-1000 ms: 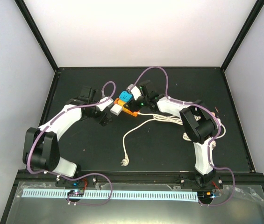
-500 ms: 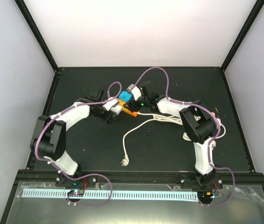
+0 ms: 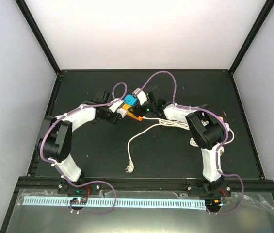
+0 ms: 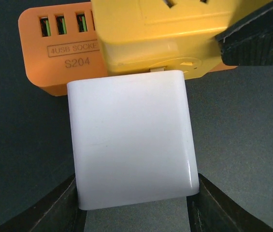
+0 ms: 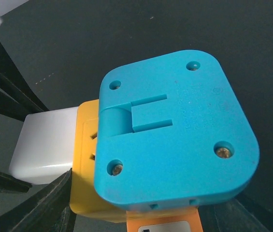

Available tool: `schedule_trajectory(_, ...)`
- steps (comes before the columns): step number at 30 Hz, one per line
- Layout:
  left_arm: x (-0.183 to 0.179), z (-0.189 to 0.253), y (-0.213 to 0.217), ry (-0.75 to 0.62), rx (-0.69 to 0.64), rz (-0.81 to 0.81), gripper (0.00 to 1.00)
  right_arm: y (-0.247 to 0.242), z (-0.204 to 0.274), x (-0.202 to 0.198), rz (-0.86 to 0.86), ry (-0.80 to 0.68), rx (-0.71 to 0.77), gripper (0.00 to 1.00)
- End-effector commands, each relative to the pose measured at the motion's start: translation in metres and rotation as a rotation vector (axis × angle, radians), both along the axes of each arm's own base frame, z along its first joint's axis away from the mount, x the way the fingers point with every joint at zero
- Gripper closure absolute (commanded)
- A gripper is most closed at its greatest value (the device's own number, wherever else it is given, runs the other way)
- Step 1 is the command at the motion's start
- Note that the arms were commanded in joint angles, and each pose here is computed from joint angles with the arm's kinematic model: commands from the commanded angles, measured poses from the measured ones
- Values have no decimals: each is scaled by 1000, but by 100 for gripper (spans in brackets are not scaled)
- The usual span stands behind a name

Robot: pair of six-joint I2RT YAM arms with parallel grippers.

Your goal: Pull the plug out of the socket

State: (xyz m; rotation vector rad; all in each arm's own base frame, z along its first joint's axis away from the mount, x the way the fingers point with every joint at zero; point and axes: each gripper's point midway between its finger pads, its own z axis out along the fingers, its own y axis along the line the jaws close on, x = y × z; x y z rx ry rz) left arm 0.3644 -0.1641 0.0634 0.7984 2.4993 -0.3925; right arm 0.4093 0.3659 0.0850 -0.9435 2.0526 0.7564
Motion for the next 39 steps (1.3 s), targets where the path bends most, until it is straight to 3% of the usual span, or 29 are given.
schedule_trajectory(1,18,14,-8,-64,-25,3,62,-19,-49,-26,5,107,-112,37)
schedule_trajectory(6,17,10,-5,-55,-3,5,63,-18,-42,-29,33,50,-88,20)
schedule_trajectory(12,15,9,-4,-49,4,-2,63,-12,-34,-26,41,17,-41,22)
schedule_trajectory(19,15,8,-4,-47,10,-10,63,-10,-13,-18,20,-83,10,12)
schedule_trajectory(32,12,3,-5,-32,16,-35,64,-14,1,-3,-88,-123,78,10)
schedule_trajectory(39,8,4,-4,-26,31,-60,64,-16,15,-14,-56,-162,115,3)
